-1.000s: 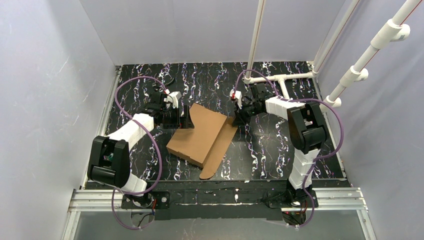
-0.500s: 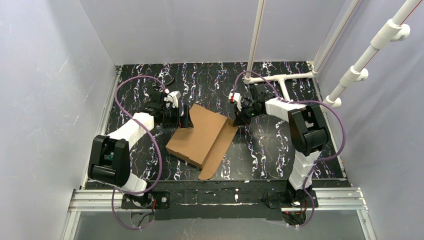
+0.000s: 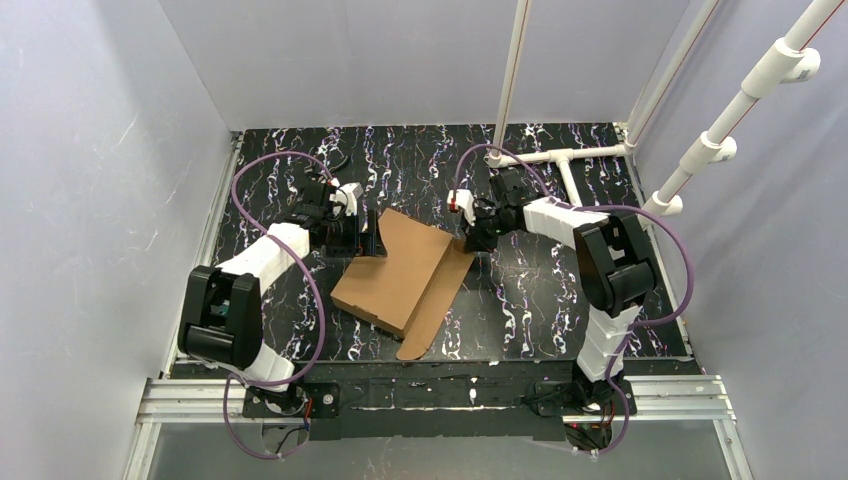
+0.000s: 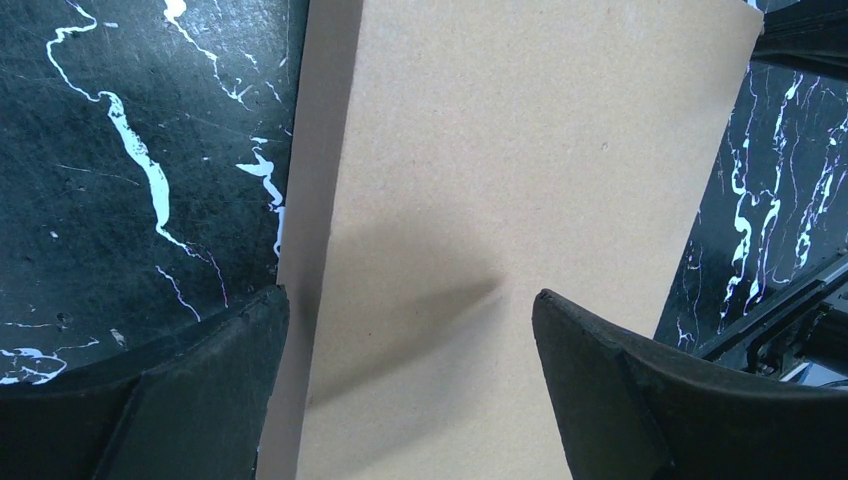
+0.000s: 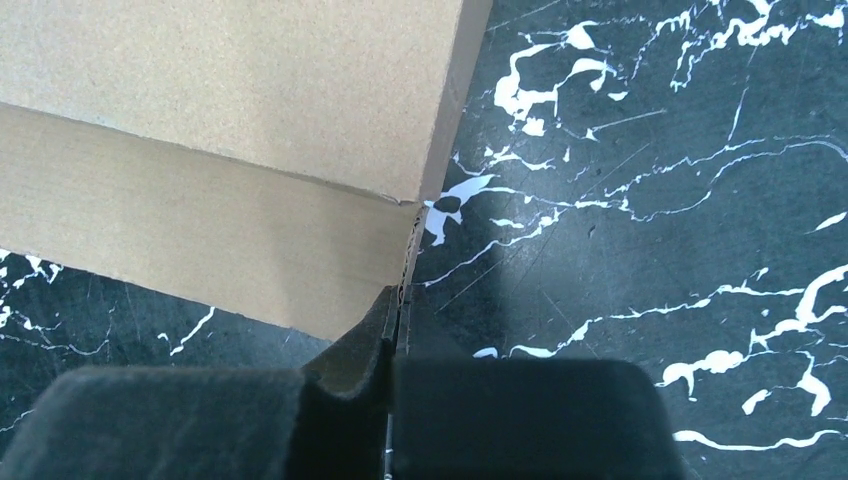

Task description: Fold the paper box

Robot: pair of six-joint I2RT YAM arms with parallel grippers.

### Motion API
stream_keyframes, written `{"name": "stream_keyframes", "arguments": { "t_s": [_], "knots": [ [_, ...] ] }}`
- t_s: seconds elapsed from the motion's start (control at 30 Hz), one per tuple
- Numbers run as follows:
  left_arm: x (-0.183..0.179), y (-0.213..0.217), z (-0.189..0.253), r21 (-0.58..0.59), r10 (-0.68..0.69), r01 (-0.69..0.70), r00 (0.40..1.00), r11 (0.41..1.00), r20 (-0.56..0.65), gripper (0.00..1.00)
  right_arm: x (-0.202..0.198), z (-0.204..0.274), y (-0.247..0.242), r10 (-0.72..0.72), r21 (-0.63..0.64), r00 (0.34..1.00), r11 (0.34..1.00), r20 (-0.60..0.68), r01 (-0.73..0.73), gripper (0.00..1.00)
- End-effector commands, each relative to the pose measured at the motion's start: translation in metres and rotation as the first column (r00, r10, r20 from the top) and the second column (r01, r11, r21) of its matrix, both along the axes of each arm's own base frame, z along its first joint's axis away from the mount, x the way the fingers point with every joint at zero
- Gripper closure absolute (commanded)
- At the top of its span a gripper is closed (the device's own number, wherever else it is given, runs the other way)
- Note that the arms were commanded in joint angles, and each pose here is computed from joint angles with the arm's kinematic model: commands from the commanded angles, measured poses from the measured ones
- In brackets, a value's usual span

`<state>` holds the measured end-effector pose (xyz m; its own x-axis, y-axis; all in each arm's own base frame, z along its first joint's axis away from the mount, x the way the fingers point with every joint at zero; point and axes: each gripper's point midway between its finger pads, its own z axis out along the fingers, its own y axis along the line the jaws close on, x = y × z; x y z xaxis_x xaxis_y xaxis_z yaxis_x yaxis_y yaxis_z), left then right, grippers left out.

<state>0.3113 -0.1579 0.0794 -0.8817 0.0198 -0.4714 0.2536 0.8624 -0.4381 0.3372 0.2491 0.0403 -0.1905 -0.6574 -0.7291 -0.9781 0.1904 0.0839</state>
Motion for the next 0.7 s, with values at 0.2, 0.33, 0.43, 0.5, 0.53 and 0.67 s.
{"name": "stream_keyframes", "arguments": {
  "t_s": [0.2, 0.33, 0.43, 0.5, 0.53, 0.67],
  "knots": [
    [0.001, -0.01, 0.009, -0.038, -0.048, 0.048, 0.999, 0.998, -0.003, 0.14, 0.016, 0.028, 0.01, -0.029, -0.049, 0.997, 0.998, 0.067, 0.033, 0.99],
    [0.001, -0.012, 0.01, -0.049, -0.056, 0.056, 0.998, 0.997, -0.002, 0.13, 0.013, 0.026, 0.009, -0.008, -0.086, 0.999, 0.996, 0.05, 0.012, 0.99],
    [0.0, -0.013, 0.01, -0.056, -0.063, 0.062, 0.998, 0.996, -0.003, 0.13, 0.01, 0.024, 0.01, 0.014, -0.112, 0.998, 0.994, 0.053, -0.008, 0.99],
    [0.0, -0.014, 0.01, -0.059, -0.064, 0.064, 0.998, 0.996, -0.005, 0.13, 0.009, 0.023, 0.01, 0.021, -0.127, 0.998, 0.992, 0.06, -0.013, 0.99],
    [0.0, -0.014, 0.01, -0.06, -0.065, 0.065, 0.998, 0.996, -0.007, 0.14, 0.008, 0.022, 0.011, 0.023, -0.136, 0.998, 0.991, 0.062, -0.014, 0.99],
    [0.0, -0.016, 0.01, -0.068, -0.069, 0.068, 0.998, 0.995, -0.011, 0.14, 0.006, 0.017, 0.013, 0.033, -0.168, 0.997, 0.986, 0.065, -0.022, 0.99]
  ]
}}
